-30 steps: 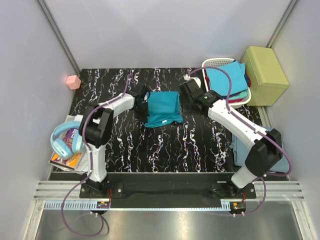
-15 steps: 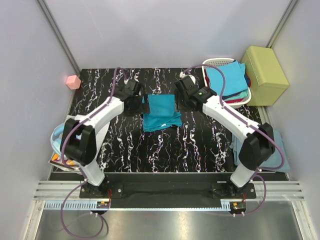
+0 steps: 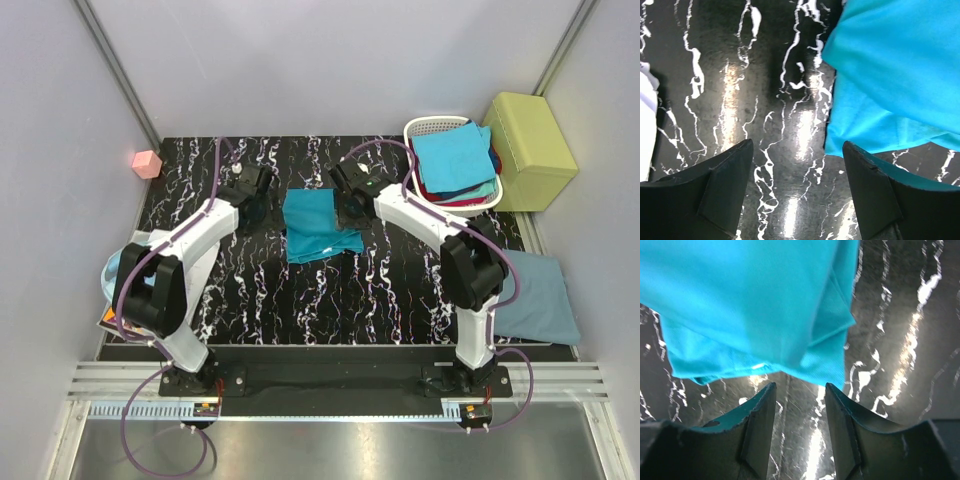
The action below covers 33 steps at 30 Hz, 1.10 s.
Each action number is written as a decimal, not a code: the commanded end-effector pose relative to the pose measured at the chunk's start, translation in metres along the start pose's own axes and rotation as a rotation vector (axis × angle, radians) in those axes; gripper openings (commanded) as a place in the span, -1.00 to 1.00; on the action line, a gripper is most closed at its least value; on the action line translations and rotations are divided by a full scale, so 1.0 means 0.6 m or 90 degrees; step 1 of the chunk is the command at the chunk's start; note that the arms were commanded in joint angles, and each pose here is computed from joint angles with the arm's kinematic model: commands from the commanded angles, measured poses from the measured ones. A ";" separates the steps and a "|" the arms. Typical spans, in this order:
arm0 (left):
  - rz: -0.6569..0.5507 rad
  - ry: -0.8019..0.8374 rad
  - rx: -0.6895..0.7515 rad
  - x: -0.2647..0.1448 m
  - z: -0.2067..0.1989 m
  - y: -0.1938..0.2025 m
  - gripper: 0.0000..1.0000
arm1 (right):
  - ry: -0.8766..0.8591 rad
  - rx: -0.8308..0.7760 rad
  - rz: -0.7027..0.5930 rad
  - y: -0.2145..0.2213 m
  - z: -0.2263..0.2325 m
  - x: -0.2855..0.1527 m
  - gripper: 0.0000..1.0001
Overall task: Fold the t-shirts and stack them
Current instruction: Smooth out wrinkles on the folded tshirt
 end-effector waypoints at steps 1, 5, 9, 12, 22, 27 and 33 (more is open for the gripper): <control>-0.063 -0.011 -0.006 -0.031 0.013 -0.024 0.52 | -0.044 0.018 -0.040 -0.043 0.030 -0.009 0.02; -0.068 -0.014 -0.004 -0.038 0.021 -0.021 0.51 | -0.032 0.014 -0.042 -0.049 0.030 0.005 0.02; -0.058 -0.015 -0.006 -0.037 0.024 -0.009 0.50 | -0.029 0.022 -0.036 -0.053 0.029 0.019 -0.02; -0.055 -0.018 -0.006 -0.035 0.027 -0.005 0.49 | -0.023 0.028 -0.029 -0.050 0.025 0.028 -0.04; -0.041 -0.015 -0.012 -0.024 0.025 -0.002 0.47 | -0.007 0.040 -0.004 -0.031 0.011 0.052 -0.17; -0.041 -0.017 -0.012 -0.024 0.025 -0.002 0.46 | -0.014 0.042 0.005 -0.030 0.011 0.055 -0.37; -0.036 -0.028 -0.014 -0.017 0.030 -0.002 0.46 | -0.018 0.050 0.013 -0.027 0.010 0.056 -0.67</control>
Point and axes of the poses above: each gripper's point midway between its finger pads, its own x axis out along the fingers, its own z axis along the line the jaws close on, y = z × x, the point moved 6 cm from there along -x, back along the fingers, and after that the axes turned 11 degrees about x, right-handed, at the moved point
